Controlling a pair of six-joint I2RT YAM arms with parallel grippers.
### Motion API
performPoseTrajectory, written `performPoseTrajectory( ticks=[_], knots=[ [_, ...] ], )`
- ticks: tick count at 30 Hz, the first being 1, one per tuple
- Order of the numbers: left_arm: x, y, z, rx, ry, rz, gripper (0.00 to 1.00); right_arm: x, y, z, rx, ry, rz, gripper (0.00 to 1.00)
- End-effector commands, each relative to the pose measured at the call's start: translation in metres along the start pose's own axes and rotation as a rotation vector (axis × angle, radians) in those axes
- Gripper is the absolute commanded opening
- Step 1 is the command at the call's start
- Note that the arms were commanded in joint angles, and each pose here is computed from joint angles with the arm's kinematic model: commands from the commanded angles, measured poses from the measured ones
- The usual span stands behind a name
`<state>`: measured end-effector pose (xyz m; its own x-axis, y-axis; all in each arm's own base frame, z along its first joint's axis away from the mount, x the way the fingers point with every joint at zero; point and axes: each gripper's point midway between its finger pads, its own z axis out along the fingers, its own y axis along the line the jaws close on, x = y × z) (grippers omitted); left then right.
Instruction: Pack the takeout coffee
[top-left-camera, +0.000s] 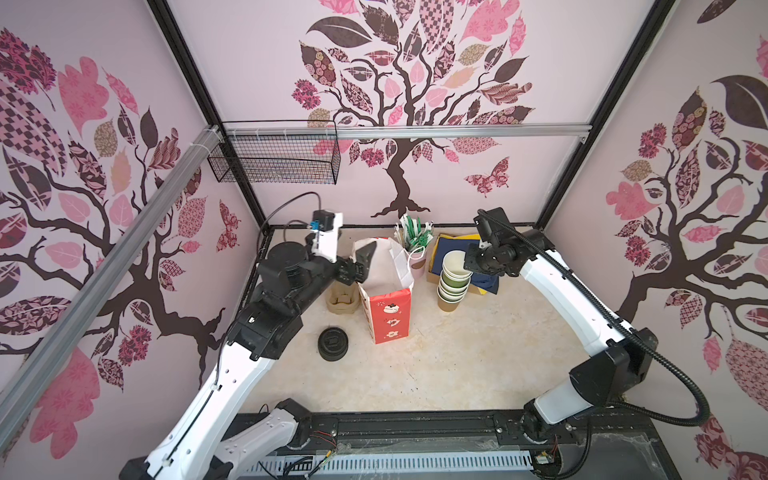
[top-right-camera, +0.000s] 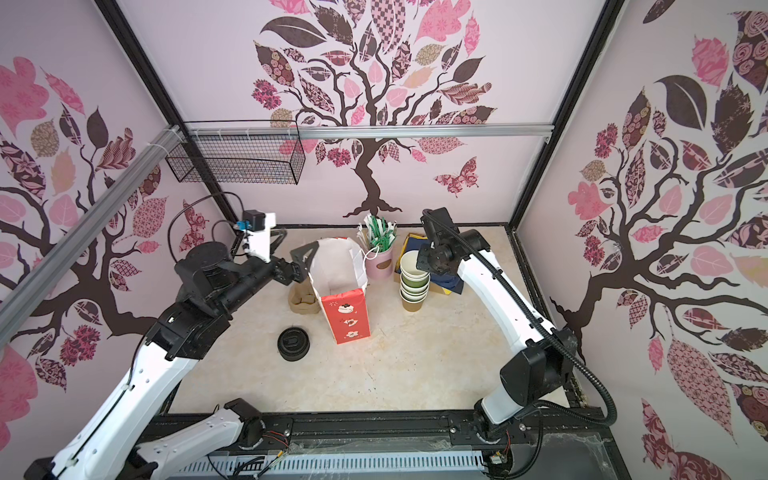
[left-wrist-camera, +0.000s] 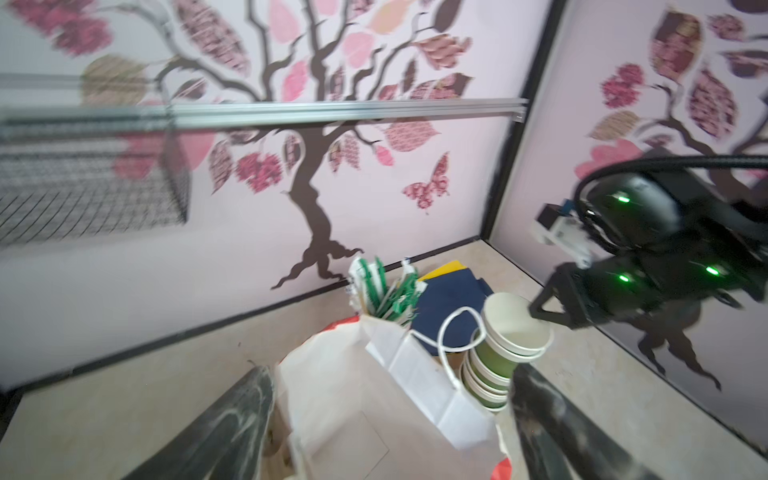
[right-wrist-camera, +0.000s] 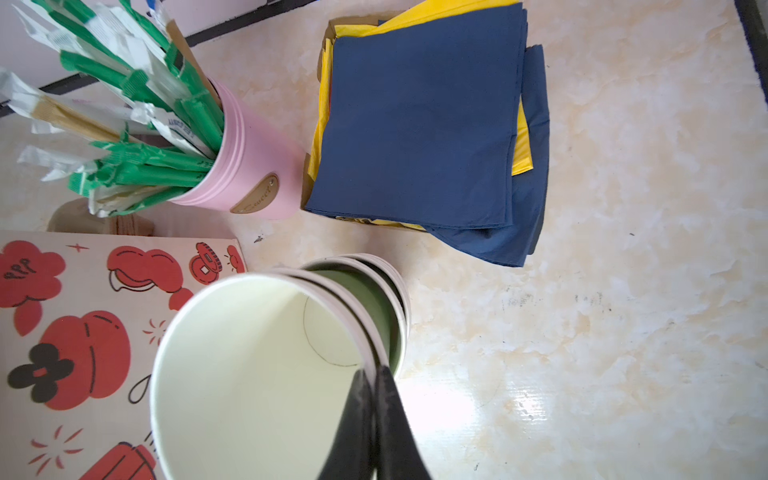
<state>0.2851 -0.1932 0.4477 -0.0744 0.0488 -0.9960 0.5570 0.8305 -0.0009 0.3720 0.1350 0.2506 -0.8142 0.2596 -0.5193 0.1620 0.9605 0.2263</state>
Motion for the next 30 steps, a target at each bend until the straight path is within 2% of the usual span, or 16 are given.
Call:
performPoseTrajectory(
  ticks=[1, 3, 8, 14, 16, 23, 30],
  knots=[
    [0.001, -0.026, 0.022, 0.004, 0.052, 0.176, 0.90, -0.007, 0.002, -0.014, -0.024, -0.016, 0.083, 0.00],
    [0.001, -0.040, 0.035, 0.003, 0.065, 0.058, 0.86, -0.007, 0.000, -0.014, -0.029, -0.018, 0.108, 0.00],
    [0.023, -0.083, 0.056, 0.139, 0.161, -0.396, 0.73, -0.005, -0.008, -0.011, -0.017, -0.013, 0.134, 0.00],
    [0.067, -0.120, 0.077, 0.154, 0.311, -0.777, 0.59, -0.003, -0.009, -0.009, -0.017, -0.008, 0.147, 0.00],
    [0.078, -0.129, 0.087, 0.147, 0.346, -0.826, 0.53, -0.003, -0.010, -0.007, -0.017, -0.009, 0.154, 0.00],
    [0.105, -0.134, 0.120, 0.044, 0.449, -0.897, 0.21, -0.004, -0.008, -0.009, -0.030, -0.017, 0.179, 0.00],
    [0.142, -0.127, 0.139, -0.052, 0.554, -1.004, 0.12, -0.006, -0.011, -0.014, -0.028, -0.034, 0.197, 0.00]
  ],
)
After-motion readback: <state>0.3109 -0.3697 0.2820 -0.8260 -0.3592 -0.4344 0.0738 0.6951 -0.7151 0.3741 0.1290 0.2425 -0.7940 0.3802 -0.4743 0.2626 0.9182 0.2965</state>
